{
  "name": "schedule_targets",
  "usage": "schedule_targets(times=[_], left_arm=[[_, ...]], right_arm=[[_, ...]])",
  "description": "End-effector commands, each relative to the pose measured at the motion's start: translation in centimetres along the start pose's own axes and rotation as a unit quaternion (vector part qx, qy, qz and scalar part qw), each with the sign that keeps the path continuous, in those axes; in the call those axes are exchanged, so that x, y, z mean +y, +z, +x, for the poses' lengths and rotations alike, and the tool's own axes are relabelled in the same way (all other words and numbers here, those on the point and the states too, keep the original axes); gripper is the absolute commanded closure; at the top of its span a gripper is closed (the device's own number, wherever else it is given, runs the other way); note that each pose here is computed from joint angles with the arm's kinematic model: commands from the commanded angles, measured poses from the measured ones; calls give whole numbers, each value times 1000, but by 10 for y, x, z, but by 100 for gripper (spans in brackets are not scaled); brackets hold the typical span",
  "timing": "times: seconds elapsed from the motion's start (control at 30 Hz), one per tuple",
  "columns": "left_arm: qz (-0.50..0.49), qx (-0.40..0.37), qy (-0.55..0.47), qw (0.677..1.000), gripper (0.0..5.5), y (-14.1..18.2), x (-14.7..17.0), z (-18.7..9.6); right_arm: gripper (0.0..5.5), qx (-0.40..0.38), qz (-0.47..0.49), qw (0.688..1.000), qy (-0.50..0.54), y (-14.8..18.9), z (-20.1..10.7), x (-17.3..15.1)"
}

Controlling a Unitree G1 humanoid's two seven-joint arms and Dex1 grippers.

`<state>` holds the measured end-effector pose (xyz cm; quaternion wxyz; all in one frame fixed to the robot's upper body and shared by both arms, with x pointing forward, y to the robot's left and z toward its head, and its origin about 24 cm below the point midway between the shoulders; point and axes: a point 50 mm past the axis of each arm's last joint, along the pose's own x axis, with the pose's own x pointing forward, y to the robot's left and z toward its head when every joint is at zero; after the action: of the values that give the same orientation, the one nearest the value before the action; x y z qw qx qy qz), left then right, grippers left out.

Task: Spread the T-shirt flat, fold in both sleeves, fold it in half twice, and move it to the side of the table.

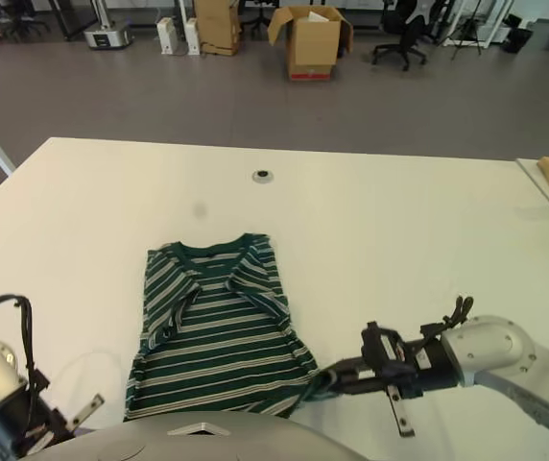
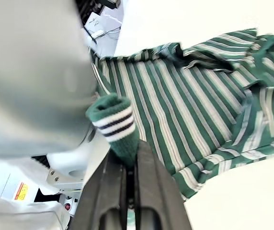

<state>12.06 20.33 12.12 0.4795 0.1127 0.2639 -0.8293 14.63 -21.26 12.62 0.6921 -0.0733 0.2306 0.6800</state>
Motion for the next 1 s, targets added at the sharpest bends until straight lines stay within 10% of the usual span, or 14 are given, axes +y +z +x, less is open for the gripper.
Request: schedule_targets(times=[0.03, 0.17, 0.5, 0.87, 1.0], left_arm=[[-7, -48, 134, 990, 549, 46, 51, -60], [-56, -82, 201, 975, 549, 59, 96, -85], [-192, -142, 322, 916, 549, -34, 90, -122], [-244, -199, 498, 808, 549, -117, 136, -83], [-266, -205, 521, 785, 467, -137, 124, -85]], right_arm=[[550, -45, 26, 998, -39, 31, -15, -29], [550, -90, 40, 991, -85, 47, -15, -74], [550, -82, 77, 982, -149, 43, 28, -176], [550, -54, 125, 954, -266, 26, 84, -223], [449, -57, 134, 941, -304, 19, 78, -228]])
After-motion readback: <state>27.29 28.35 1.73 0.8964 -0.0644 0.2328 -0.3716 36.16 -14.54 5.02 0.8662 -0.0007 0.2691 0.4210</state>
